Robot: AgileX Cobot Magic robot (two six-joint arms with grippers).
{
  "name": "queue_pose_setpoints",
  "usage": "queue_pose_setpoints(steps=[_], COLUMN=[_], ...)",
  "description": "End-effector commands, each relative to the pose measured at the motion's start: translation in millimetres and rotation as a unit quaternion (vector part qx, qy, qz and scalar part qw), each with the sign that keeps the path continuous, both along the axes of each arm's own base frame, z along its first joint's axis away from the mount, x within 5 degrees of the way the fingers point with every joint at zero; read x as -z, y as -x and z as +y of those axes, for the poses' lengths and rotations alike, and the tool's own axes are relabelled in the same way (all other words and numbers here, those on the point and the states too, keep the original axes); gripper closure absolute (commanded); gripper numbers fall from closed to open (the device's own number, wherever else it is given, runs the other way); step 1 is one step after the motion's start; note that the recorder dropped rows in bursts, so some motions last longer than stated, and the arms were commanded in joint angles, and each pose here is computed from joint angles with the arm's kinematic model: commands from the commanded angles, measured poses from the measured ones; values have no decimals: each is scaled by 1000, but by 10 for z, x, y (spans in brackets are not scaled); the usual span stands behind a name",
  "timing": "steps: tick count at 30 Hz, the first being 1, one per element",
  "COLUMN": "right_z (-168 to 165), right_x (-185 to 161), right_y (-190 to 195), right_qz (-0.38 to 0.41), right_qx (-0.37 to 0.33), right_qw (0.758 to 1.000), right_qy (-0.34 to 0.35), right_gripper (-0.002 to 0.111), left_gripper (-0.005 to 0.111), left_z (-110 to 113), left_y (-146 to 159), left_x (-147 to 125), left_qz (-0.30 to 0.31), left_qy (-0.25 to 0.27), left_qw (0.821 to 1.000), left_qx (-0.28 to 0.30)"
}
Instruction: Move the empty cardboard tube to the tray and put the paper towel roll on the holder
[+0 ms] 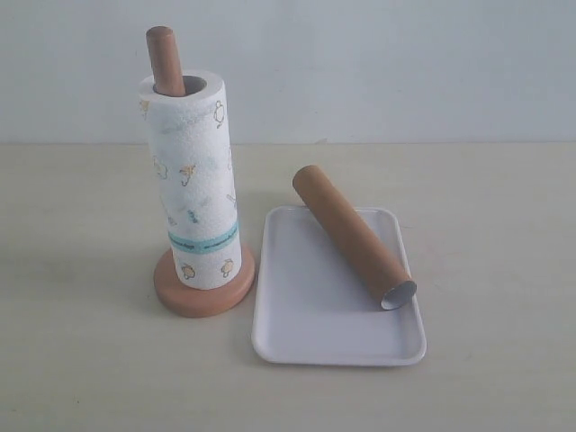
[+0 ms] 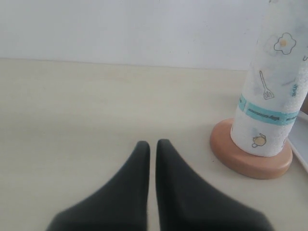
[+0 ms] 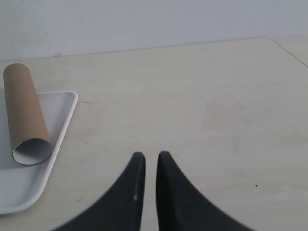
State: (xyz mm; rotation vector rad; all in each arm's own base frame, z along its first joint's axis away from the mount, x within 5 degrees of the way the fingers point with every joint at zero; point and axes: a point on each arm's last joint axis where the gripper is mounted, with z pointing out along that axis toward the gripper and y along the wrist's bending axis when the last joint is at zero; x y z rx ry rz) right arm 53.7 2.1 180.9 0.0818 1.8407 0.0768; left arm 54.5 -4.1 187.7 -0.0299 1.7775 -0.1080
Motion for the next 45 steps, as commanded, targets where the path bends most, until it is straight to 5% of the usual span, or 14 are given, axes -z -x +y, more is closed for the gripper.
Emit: queue_pose_setpoints(steps=[1,45], right_z=[-4,-6], right_x=[-8,-28], right_y=[4,-2], right_qz=[-4,-16], right_qx=[2,4], right_qw=[1000,1000], right_qy=[3,2], right_gripper=[99,99], left_gripper=[103,103], left_z=[3,3], left_y=[0,0], left_x=[4,4], left_qz=[-3,-3], left_qy=[0,0], left_qw=[1000,1000], left_qx=[-2,-2])
